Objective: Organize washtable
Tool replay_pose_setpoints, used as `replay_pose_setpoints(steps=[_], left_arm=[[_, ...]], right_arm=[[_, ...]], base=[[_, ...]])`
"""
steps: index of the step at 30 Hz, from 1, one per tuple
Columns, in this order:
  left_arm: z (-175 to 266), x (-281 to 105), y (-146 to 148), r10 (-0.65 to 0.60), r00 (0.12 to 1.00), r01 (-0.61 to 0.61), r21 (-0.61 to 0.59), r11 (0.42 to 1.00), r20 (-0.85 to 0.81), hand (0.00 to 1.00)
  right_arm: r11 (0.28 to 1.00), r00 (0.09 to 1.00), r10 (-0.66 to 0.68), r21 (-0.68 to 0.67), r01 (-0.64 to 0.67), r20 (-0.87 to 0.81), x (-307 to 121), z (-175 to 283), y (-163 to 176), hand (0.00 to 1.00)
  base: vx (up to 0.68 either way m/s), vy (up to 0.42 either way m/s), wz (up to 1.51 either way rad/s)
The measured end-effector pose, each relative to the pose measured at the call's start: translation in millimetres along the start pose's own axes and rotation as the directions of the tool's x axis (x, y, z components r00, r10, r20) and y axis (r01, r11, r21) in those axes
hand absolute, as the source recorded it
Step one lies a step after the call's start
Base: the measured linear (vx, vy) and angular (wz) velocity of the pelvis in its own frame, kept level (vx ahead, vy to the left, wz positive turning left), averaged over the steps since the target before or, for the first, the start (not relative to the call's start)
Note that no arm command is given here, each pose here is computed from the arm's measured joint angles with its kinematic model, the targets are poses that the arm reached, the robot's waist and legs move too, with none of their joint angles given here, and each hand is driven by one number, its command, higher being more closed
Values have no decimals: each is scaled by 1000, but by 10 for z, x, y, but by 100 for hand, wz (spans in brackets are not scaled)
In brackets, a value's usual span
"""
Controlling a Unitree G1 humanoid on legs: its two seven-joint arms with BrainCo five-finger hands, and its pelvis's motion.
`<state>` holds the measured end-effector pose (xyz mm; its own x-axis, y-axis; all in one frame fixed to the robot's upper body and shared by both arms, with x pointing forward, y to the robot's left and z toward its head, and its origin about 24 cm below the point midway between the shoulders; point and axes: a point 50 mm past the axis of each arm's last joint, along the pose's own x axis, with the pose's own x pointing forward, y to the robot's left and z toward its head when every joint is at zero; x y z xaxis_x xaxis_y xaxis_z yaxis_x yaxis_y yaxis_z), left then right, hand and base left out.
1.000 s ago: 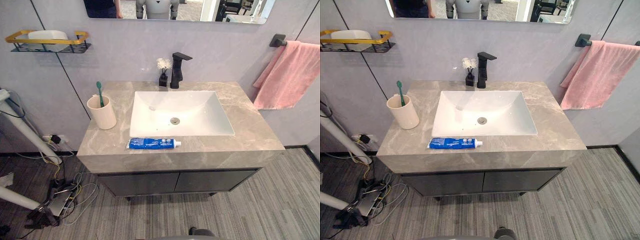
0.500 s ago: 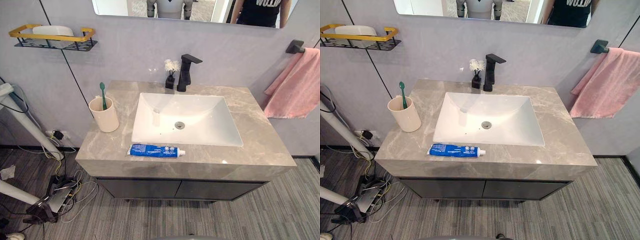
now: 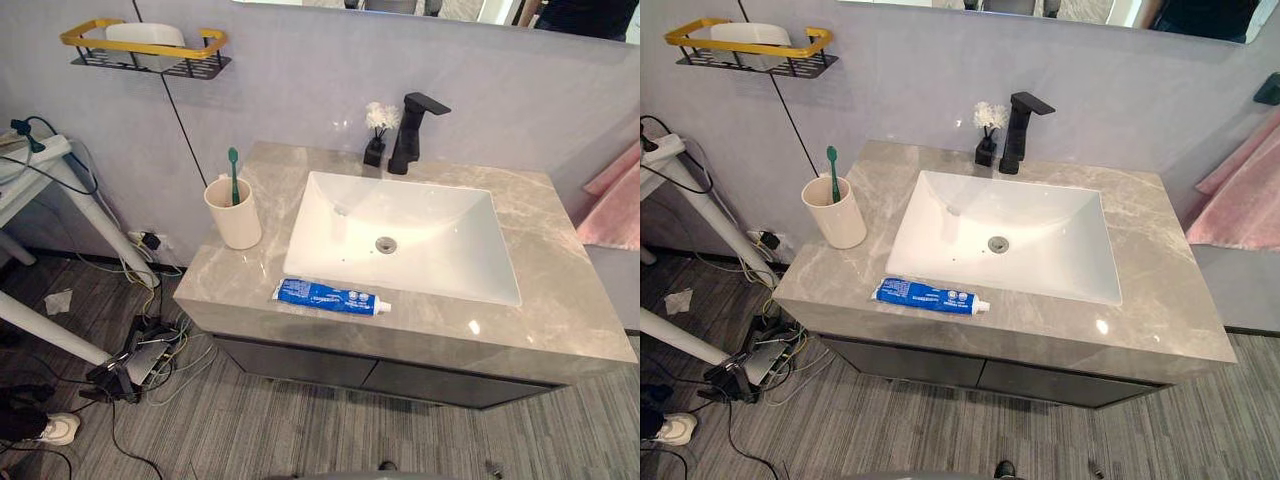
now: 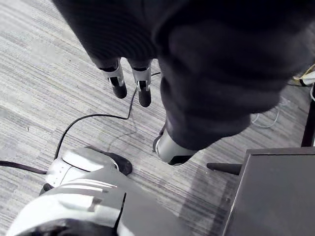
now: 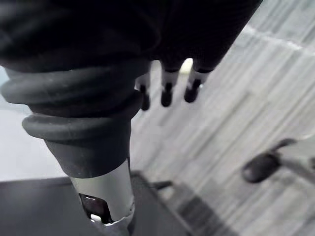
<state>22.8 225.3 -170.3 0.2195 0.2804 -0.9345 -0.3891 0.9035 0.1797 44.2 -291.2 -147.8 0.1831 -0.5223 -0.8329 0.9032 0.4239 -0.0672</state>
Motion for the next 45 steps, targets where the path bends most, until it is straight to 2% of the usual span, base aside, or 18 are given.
replay_pose_setpoints(steps=[5,7,8,9,10,12,13,14,16,19,20,23,26,28,32,38,41,45], left_arm=[[5,1,41,3,1000,-3,-46,999,2,0],[25,1,43,3,1000,-3,-48,999,12,0],[28,1,44,4,1000,-3,-48,999,14,0],[31,-1,49,5,1000,-4,-50,999,18,0],[35,-4,64,9,1000,-7,-59,998,25,0],[16,-11,93,17,1000,-15,-76,997,23,0],[-10,-16,111,24,1000,-22,-86,996,17,0],[-10,-16,110,24,1000,-22,-86,996,17,0],[-3,-16,112,24,999,-22,-87,996,21,0],[4,-16,110,24,999,-22,-87,996,26,0],[9,-16,110,24,999,-21,-88,996,29,0],[40,-17,102,21,999,-17,-93,995,46,0],[24,-22,105,21,999,-16,-108,994,47,0],[-7,-29,115,23,999,-18,-118,993,41,0],[-2,-30,115,11,999,-4,-124,992,50,0],[-10,-32,120,0,999,7,-132,991,51,0],[-5,-31,134,-8,999,15,-127,992,53,0],[-13,-30,136,-11,999,17,-120,993,49,0]], right_arm=[[995,952,57,60,-79,302,-63,756,258,0],[992,854,78,49,-120,514,-258,1283,384,0],[991,822,79,42,-124,564,-322,1416,416,0],[991,751,79,33,-133,655,-467,1657,492,0],[996,709,63,-3,-85,702,-544,1765,480,0],[997,661,63,-18,-75,748,-648,1866,511,0],[996,565,71,-29,-83,822,-851,2059,587,0],[995,519,78,-35,-92,851,-948,2146,610,0],[990,311,109,-73,-123,944,-1368,2452,743,0],[970,98,206,-191,-149,974,-1815,2601,1008,0],[951,21,269,-262,-164,963,-1969,2595,1136,0],[881,-108,415,-428,-201,904,-2237,2505,1412,0],[802,-172,532,-558,-214,829,-2360,2416,1618,0],[712,-227,632,-670,-209,741,-2464,2329,1796,0],[575,-273,744,-792,-204,610,-2538,2186,1953,0],[271,-327,891,-947,-174,315,-2617,1751,2222,0],[165,-337,917,-972,-170,214,-2622,1606,2279,0],[88,-303,945,-989,-120,121,-2541,1549,2291,0]], base=[[-49,-2,3],[-56,1,3],[-52,-2,5],[-54,1,2],[-77,1,2],[-55,-5,6],[-32,-15,10],[-64,-28,14],[-57,-25,16],[-22,-18,26],[-13,-22,23],[0,-10,28],[-3,15,25],[-17,31,13],[-20,19,13],[-8,6,3],[0,0,0],[0,0,0]])
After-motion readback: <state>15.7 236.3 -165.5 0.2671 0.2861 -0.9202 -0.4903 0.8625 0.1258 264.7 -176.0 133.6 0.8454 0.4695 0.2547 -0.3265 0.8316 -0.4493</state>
